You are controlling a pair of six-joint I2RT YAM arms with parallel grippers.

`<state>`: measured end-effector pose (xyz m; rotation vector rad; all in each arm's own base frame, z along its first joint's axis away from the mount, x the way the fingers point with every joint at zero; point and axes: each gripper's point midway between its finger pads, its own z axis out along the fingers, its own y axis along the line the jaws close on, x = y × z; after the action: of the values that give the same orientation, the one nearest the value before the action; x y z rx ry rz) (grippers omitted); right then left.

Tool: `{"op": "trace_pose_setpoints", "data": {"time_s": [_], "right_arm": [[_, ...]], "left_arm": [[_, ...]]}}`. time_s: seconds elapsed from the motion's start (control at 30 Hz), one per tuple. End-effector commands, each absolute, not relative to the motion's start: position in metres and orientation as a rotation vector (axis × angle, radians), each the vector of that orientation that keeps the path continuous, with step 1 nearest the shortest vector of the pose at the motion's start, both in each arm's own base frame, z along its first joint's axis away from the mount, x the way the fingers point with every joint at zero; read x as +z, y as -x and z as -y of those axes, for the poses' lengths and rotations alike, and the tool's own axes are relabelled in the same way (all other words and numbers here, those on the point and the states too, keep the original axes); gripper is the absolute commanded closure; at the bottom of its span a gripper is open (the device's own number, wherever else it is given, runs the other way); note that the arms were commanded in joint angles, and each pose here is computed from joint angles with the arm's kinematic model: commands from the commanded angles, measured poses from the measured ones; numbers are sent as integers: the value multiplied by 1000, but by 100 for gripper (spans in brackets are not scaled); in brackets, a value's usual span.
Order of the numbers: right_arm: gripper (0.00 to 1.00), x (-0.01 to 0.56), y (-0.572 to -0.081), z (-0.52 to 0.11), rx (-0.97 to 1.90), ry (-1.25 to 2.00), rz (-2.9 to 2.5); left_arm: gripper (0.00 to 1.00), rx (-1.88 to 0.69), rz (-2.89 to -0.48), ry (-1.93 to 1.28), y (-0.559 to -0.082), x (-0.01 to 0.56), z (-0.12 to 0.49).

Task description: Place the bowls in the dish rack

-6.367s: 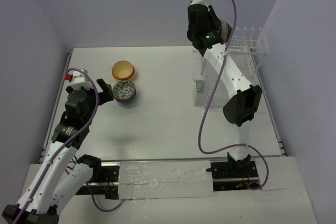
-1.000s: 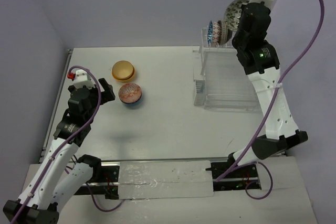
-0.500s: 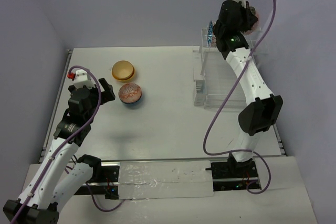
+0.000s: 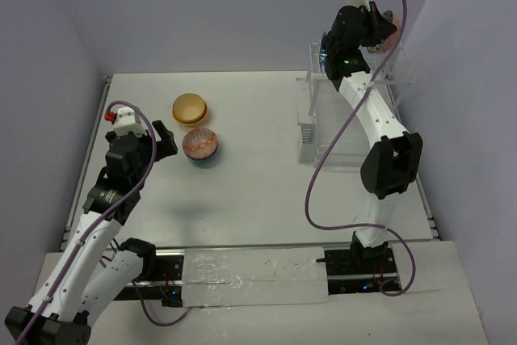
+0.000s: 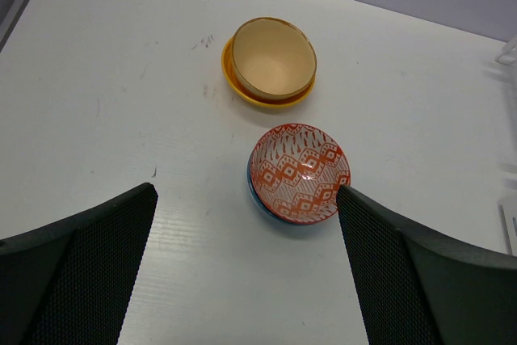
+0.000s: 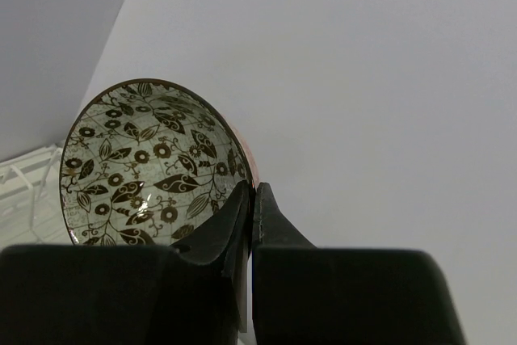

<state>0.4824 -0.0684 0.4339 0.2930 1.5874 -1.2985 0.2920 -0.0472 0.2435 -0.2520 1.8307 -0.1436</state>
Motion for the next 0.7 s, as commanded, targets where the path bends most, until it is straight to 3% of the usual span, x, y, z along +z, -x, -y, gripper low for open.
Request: {"op": "trace_pose_setpoints", "data": {"time_s": [0.0, 0.67], "right_arm": [[100, 431, -489, 70, -1287, -312, -1554], [100, 380, -522, 39, -1167, -120, -1650]], "left_arm": [[1, -146, -1821, 244, -295, 244, 49], [1, -150, -1818, 243, -294, 245, 49]]}}
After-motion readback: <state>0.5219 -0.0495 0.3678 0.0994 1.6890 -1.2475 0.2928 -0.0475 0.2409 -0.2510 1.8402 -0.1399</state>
